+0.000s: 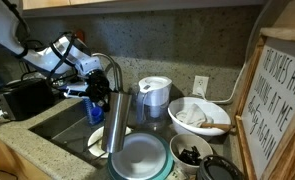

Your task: Take the object in the sink and put it in the bowl on the counter

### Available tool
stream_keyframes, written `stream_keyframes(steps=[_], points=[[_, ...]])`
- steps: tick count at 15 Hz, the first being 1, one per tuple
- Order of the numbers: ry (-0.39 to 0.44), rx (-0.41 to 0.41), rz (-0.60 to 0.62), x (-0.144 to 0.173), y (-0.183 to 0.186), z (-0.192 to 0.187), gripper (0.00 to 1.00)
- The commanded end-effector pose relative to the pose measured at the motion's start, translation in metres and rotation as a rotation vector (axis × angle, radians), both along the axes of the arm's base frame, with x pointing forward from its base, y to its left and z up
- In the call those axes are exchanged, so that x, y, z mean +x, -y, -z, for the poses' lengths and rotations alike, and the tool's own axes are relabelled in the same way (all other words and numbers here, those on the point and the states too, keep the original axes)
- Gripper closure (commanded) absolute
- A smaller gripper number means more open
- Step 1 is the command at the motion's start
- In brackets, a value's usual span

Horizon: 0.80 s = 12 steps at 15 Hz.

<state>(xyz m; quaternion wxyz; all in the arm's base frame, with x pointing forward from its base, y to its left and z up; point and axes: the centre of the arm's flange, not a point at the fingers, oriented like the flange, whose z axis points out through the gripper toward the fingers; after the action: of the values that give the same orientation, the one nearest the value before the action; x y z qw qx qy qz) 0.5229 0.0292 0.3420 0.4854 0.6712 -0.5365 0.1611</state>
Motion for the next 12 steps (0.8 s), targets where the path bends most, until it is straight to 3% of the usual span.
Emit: stream_keyframes(steps=[1, 12], points=[[0.027, -0.048, -0.009, -0.006, 0.012, 0.004, 0.39], [0.038, -0.196, 0.006, 0.0, 0.04, 0.034, 0.39]])
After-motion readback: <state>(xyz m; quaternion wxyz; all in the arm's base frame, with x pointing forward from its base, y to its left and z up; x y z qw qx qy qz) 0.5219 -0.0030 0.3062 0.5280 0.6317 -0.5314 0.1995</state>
